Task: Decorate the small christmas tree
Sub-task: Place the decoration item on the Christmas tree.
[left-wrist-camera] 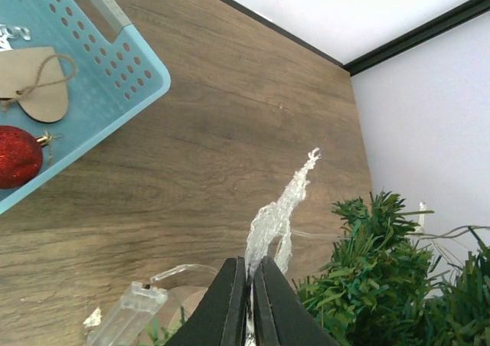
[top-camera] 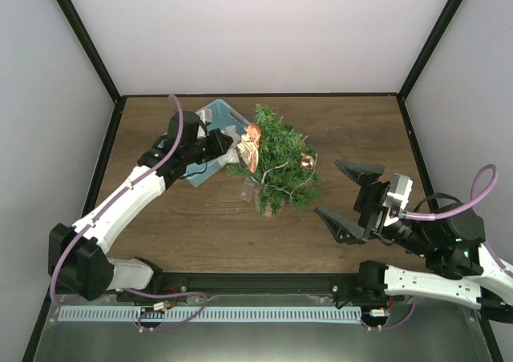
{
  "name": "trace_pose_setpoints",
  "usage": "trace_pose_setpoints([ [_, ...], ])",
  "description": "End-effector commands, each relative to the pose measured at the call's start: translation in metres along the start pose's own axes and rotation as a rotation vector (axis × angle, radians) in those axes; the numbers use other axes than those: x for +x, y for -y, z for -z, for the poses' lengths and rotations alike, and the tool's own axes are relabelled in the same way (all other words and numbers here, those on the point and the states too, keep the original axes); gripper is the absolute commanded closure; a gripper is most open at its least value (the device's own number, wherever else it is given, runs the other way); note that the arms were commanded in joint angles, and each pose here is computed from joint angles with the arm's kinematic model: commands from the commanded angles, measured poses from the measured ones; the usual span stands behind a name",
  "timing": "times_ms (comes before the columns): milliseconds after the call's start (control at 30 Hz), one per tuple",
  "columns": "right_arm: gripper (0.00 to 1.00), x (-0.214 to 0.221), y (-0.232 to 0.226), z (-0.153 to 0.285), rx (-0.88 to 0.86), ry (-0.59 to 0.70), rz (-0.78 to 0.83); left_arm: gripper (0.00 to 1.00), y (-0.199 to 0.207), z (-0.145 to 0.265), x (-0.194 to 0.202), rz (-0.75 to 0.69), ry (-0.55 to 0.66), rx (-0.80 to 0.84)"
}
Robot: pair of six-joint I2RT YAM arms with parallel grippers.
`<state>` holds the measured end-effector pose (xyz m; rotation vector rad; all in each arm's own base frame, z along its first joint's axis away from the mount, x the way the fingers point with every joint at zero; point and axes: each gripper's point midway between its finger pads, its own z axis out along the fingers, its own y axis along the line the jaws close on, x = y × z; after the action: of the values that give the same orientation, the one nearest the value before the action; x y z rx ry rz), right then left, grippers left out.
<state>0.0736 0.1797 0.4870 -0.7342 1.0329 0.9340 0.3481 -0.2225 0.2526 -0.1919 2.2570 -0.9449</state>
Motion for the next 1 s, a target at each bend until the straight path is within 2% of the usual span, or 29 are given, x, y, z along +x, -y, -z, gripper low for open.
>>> trace_pose_setpoints([
  [0,0.0,-0.002,0.006,0.01,0.025,0.004,-0.012,0.94,0.022,-0.001,-0.012,0.017,0.027,0.071],
  [367,0.0,0.003,0.016,0.02,0.084,0.019,-0.001,0.82,0.035,0.006,0.006,0.115,-0.03,0.196],
  [533,0.0,0.0,0.02,0.023,0.103,0.023,-0.003,0.8,0.039,0.006,0.018,0.171,-0.069,0.271],
  [667,0.0,-0.004,0.027,0.027,0.134,0.036,-0.01,0.78,0.044,0.013,0.018,0.197,-0.054,0.313],
  [767,0.0,-0.005,0.031,0.03,0.159,0.042,-0.014,0.73,0.047,0.015,0.016,0.203,-0.049,0.328],
  [967,0.0,-0.006,0.036,0.034,0.188,0.054,-0.027,0.71,0.046,0.011,0.02,0.224,-0.062,0.345],
])
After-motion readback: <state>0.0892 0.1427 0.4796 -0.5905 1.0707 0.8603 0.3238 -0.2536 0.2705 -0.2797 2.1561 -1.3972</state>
